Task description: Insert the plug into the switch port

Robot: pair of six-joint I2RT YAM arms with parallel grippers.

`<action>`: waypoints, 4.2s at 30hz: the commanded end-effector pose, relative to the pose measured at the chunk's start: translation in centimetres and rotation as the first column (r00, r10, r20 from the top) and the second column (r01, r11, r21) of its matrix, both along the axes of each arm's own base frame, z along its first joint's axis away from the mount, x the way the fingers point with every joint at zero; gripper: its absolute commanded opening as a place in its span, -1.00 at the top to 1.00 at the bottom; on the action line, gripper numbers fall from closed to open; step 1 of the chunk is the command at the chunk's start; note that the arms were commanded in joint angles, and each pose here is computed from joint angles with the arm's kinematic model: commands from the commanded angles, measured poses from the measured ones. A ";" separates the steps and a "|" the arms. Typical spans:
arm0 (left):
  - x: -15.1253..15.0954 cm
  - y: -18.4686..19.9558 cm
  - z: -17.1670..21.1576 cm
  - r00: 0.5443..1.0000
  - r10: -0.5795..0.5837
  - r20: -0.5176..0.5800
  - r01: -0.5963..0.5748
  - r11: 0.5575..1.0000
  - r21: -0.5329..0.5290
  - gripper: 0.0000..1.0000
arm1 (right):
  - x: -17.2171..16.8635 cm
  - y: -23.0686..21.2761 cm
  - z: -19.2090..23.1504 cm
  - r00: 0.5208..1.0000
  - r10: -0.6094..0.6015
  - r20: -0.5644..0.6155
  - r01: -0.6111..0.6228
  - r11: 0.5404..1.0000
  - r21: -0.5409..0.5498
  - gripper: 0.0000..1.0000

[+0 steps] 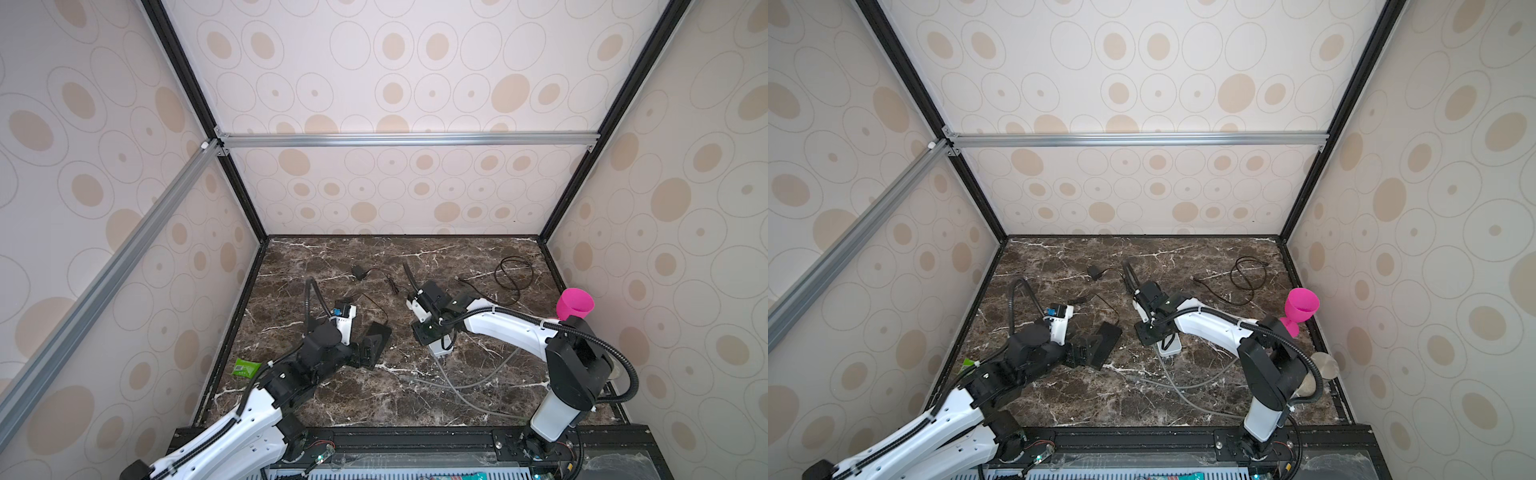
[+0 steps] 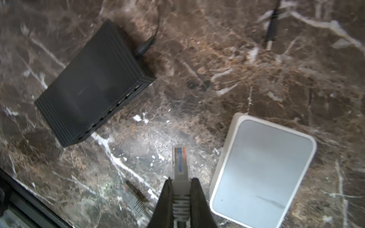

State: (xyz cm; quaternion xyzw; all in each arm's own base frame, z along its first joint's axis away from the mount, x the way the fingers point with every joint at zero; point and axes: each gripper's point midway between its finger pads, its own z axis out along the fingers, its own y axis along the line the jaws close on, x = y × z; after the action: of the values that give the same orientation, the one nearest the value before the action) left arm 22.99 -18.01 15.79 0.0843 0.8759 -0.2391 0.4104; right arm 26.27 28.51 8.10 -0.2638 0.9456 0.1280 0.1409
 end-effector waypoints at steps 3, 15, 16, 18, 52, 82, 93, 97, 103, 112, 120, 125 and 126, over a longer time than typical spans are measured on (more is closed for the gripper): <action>1.5 0.5 -4.6 0.969 0.039 -0.245 -0.034 0.999 0.023 -0.84 | -2.7 0.3 0.2 0.965 0.245 0.092 -0.233 0.964 -0.126 1.00; 5.4 3.4 -8.5 0.931 0.130 -0.342 -0.116 0.991 0.060 -0.58 | -5.4 4.5 -0.2 0.902 0.409 0.137 -0.411 0.912 -0.022 1.00; 5.4 3.6 -8.8 0.929 0.135 -0.346 -0.123 0.991 0.056 -0.58 | -5.9 4.8 -0.4 0.899 0.421 0.116 -0.424 0.906 -0.003 1.00; 5.5 3.7 -8.9 0.927 0.137 -0.348 -0.134 0.990 0.034 -0.57 | -7.5 5.1 -1.1 0.885 0.461 0.062 -0.464 0.885 0.047 1.00; 6.2 2.6 -10.6 0.908 0.078 -0.411 -0.088 0.996 -0.005 -0.25 | -4.6 1.5 -3.9 0.949 0.314 0.029 -0.308 0.944 -0.121 1.00; 4.2 2.7 -15.4 0.842 0.072 -0.534 -0.067 0.997 0.028 0.43 | -6.0 8.3 -6.1 0.858 0.507 0.088 -0.509 0.861 0.002 1.00; 3.7 2.9 -15.9 0.832 0.079 -0.550 -0.073 0.997 0.034 0.43 | -5.3 10.0 -6.1 0.860 0.498 0.112 -0.503 0.864 0.022 1.00; 3.5 2.9 -16.0 0.828 0.079 -0.555 -0.073 0.997 0.032 0.43 | -5.4 10.4 -5.8 0.856 0.502 0.122 -0.509 0.860 0.030 1.00; 3.4 2.9 -15.8 0.833 0.079 -0.548 -0.076 0.997 0.027 0.43 | -5.6 10.7 -5.2 0.852 0.505 0.140 -0.514 0.857 0.036 1.00; 3.5 2.9 -15.8 0.832 0.076 -0.549 -0.075 0.997 0.024 0.42 | -5.1 10.8 -4.3 0.852 0.493 0.178 -0.503 0.864 0.019 1.00; 3.4 2.9 -15.9 0.830 0.075 -0.552 -0.073 0.997 0.025 0.43 | -4.9 10.9 -3.5 0.849 0.490 0.197 -0.504 0.863 0.029 1.00; 3.4 2.8 -15.9 0.831 0.073 -0.552 -0.072 0.997 0.024 0.43 | -5.0 11.1 -3.0 0.847 0.488 0.209 -0.506 0.862 0.037 1.00; 3.4 2.8 -15.9 0.831 0.072 -0.552 -0.071 0.997 0.024 0.43 | -5.0 11.1 -2.9 0.847 0.489 0.210 -0.507 0.861 0.040 1.00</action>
State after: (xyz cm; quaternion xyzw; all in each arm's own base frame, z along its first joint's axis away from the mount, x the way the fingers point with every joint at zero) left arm 29.29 -17.04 3.20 -0.0004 0.9362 -0.2808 0.2111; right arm 20.93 37.81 2.32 -0.4987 0.8366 0.1563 0.1643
